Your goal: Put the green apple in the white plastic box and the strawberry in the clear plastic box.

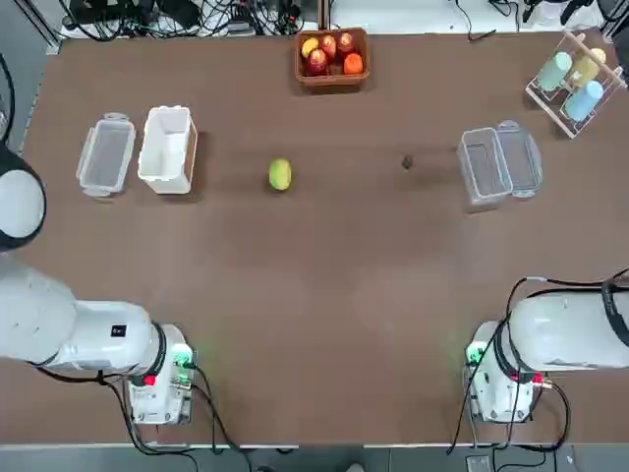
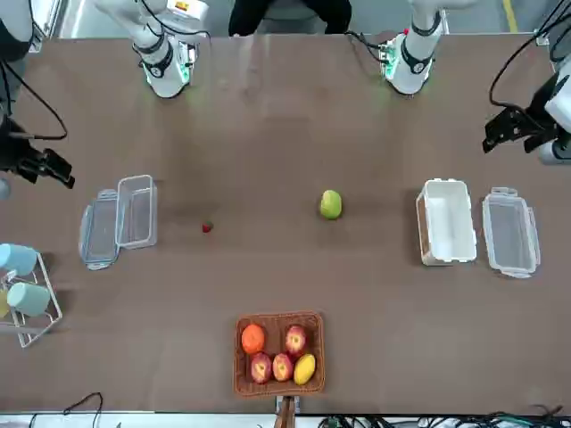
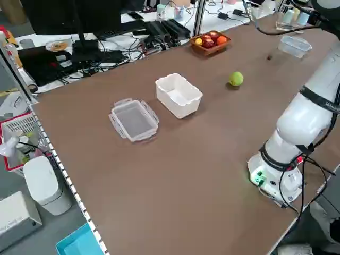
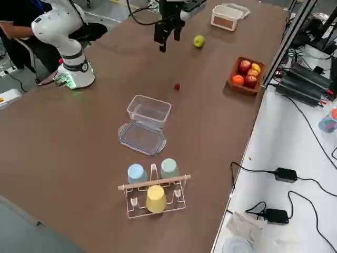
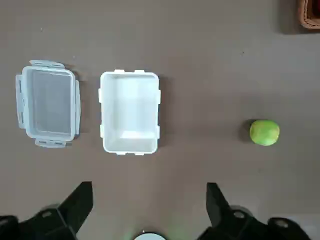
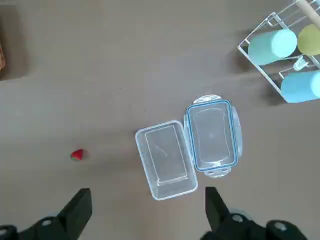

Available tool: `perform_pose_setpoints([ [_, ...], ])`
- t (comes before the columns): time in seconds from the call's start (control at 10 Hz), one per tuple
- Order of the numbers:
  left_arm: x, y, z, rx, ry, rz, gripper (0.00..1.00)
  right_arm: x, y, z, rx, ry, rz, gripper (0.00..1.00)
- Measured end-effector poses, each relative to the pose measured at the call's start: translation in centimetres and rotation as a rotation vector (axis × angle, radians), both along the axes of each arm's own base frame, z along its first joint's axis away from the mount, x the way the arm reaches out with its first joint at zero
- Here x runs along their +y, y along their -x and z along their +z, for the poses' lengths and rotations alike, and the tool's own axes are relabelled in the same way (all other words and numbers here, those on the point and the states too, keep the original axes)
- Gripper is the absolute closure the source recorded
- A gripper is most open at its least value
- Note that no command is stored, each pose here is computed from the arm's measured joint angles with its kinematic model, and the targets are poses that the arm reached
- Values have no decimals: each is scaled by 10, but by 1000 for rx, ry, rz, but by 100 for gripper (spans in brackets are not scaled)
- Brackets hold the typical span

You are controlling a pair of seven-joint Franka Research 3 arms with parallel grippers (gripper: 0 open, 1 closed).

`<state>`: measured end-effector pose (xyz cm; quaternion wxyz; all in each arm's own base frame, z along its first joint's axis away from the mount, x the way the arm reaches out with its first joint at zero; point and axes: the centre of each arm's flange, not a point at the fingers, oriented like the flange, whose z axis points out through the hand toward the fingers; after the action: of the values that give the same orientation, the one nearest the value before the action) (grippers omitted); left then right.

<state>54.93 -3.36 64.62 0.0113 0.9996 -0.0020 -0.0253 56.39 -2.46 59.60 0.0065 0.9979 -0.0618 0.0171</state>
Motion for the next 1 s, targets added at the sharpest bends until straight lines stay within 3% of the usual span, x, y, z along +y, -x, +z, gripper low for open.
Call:
perform_pose_setpoints([
  [0.5, -9, -14, -22, 7, 2, -15, 0, 0, 0, 0, 0, 0, 0, 0],
  [0.7, -48, -26, -61, -16, 9, -21, 0, 12, 0, -2, 3, -2, -13, 0],
  [1.0, -136, -26, -142, 25, 16, 58, 0, 84, 0, -21, 4, -17, -74, 0],
])
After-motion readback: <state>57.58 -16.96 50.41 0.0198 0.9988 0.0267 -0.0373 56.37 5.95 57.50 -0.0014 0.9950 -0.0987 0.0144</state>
